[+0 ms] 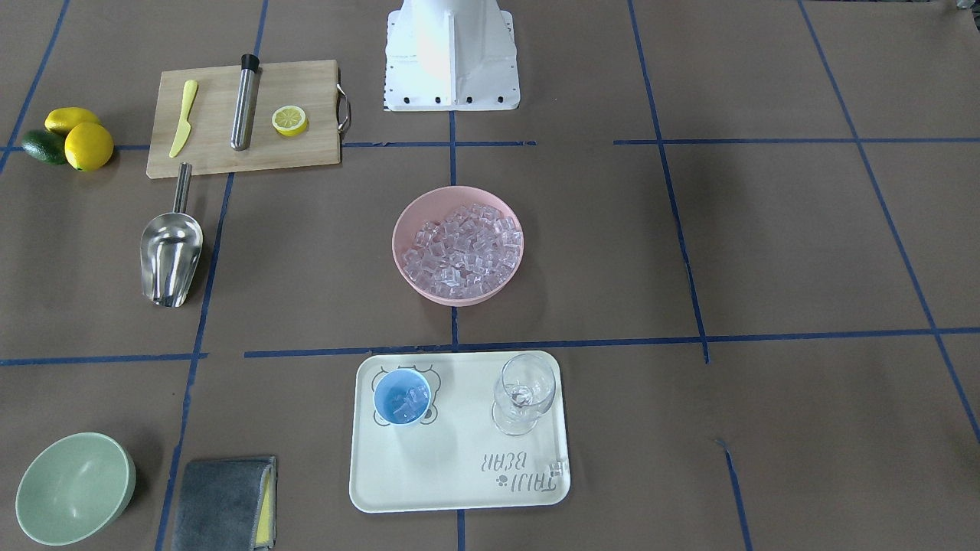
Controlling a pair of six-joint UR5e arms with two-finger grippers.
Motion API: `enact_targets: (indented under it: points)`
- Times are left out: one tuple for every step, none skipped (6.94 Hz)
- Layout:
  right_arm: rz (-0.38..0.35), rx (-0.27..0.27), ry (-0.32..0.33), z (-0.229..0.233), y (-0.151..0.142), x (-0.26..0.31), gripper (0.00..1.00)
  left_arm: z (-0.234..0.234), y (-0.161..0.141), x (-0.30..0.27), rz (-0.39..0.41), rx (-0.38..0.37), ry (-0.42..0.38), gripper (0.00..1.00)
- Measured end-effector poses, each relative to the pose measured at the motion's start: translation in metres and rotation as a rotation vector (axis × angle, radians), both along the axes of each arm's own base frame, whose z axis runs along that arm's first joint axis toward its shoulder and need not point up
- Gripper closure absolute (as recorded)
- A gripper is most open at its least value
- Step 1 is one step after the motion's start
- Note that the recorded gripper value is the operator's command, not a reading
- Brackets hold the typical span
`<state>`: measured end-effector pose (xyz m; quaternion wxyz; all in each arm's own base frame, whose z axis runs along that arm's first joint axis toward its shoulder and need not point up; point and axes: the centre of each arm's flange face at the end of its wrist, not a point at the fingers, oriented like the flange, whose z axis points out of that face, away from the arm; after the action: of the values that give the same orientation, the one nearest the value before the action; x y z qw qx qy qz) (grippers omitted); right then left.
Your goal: Put ice in cup with scoop
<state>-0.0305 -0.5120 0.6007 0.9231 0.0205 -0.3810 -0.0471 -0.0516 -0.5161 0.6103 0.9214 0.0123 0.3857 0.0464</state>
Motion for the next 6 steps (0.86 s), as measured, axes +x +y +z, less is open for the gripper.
enact_targets:
  points:
    - [-0.002,0.003,0.001,0.001,0.000,0.003,0.00,0.001,-0.001,0.000,-0.001,0.011,0.002,0.00]
    - [0.000,0.001,0.002,0.003,0.000,0.005,0.00,0.000,-0.001,0.001,-0.002,0.023,0.003,0.00]
    - [0.006,-0.005,0.001,0.005,0.000,0.009,0.00,-0.003,0.000,0.001,-0.002,0.031,0.003,0.00]
    - [0.015,-0.018,-0.002,0.007,0.001,0.014,0.00,-0.004,0.000,0.001,-0.002,0.033,0.003,0.00]
    - [0.020,-0.035,-0.004,0.008,0.002,0.018,0.00,-0.004,0.000,0.001,-0.002,0.033,0.003,0.00]
    - [0.019,-0.045,-0.005,0.010,0.003,0.020,0.00,-0.004,0.000,0.001,-0.002,0.031,0.005,0.00]
